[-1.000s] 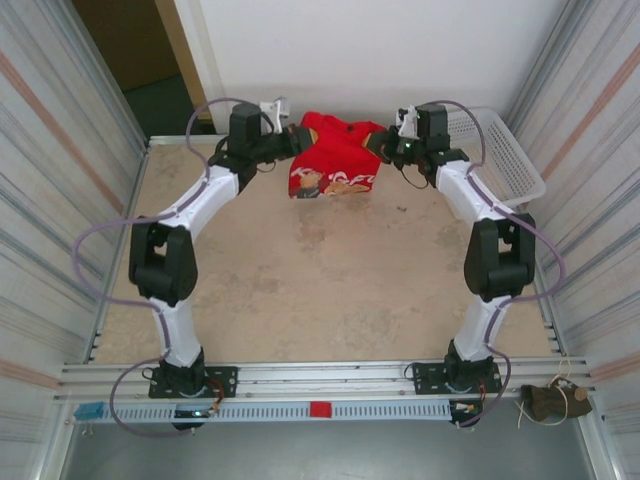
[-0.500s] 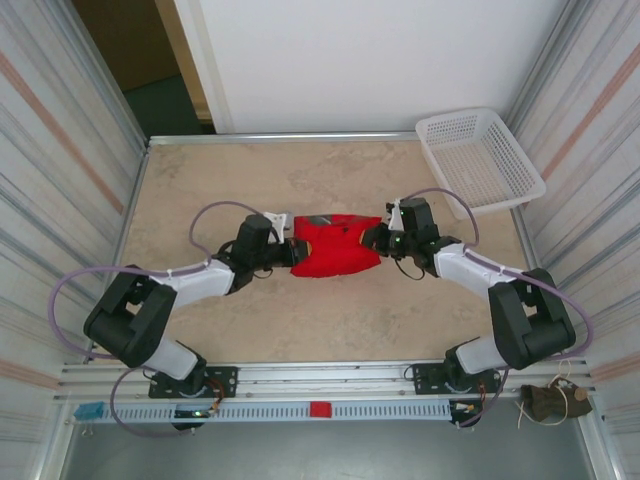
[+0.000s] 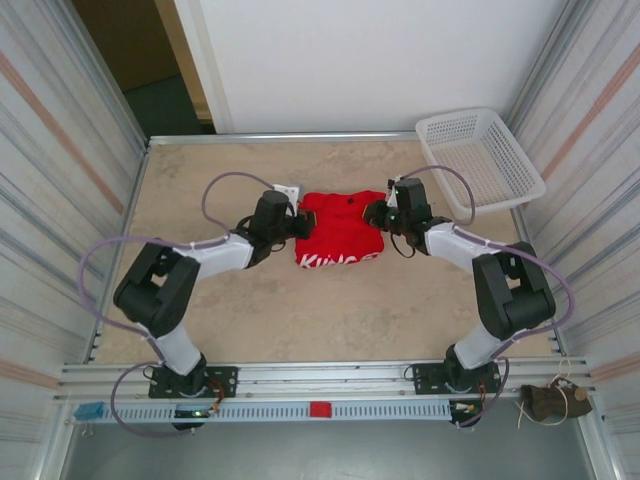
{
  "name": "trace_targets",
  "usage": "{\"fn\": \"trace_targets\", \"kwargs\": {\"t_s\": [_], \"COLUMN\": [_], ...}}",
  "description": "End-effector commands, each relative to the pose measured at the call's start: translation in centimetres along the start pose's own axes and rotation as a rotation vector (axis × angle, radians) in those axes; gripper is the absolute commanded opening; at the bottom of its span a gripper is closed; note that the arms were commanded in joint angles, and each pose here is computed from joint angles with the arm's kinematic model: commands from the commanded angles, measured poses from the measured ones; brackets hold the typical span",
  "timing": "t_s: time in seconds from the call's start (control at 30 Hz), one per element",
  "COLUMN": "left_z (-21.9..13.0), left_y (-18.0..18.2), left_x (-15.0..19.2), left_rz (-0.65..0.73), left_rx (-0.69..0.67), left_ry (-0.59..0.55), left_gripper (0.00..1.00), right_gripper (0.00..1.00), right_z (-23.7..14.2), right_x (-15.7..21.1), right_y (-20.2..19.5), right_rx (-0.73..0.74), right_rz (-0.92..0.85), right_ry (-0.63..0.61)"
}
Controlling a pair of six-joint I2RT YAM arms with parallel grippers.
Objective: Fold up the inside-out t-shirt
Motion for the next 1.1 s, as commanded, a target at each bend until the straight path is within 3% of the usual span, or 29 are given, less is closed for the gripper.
{"fn": "trace_targets", "kwargs": {"t_s": [0.0,0.3,0.33,0.4,0.47,0.5,0.6,0.63,0.73,0.87,1.07], "left_z": [1.3,3.7,3.8,3.9,3.9,3.8,2.6,1.9,-0.8,-4.3,-4.5], "left_y": [2.7,6.4,6.8,7.3,7.2,6.9,5.8,5.2,3.5,0.1,-5.7], "left_x": [-0.5,1.0,1.2,1.6,1.5,1.2,-0.5,-1.5,-4.6,-6.5,-2.6], "left_rz": [0.036,-0.027,-0.036,-0.047,-0.052,-0.051,-0.034,-0.035,-0.034,-0.064,-0.226], "left_rx": [-0.111,-0.257,-0.277,-0.298,-0.294,-0.287,-0.263,-0.243,-0.194,-0.098,0.159], "left_ry": [0.005,0.033,0.041,0.045,0.045,0.047,0.028,0.012,-0.047,-0.063,0.023], "left_gripper": [0.00,0.00,0.00,0.00,0.00,0.10,0.47,0.55,0.69,0.75,0.75], "right_gripper": [0.00,0.00,0.06,0.31,0.48,0.53,0.56,0.57,0.53,0.30,0.06], "right_z": [1.2,5.8,6.2,6.8,6.2,5.5,2.3,1.0,-2.1,-3.9,-1.5], "right_x": [-0.7,0.1,0.1,0.1,-0.3,-0.7,-2.1,-2.7,-3.4,-2.7,-0.4], "right_y": [-2.1,-4.9,-4.9,-4.8,-4.6,-4.5,-4.1,-3.6,-1.4,1.8,3.5], "right_rx": [0.086,0.144,0.142,0.141,0.133,0.130,0.113,0.099,0.044,-0.053,-0.167], "right_rz": [-0.002,0.035,0.030,0.024,0.022,0.028,0.067,0.077,0.077,0.062,0.137], "right_ry": [-0.016,0.087,0.104,0.138,0.136,0.119,0.058,0.032,0.004,0.043,0.096]}}
Point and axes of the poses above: each hand's point on the last joint's axis, 136 mm out from that joint toward the fingers, its own z axis out along the fingers, its own y axis along the line the jaws close on, x = y × z, the point moved 1 cm from there along -z, back along the fingers, and after that the axes turned 11 degrees about -z, right-handed, at the moved point
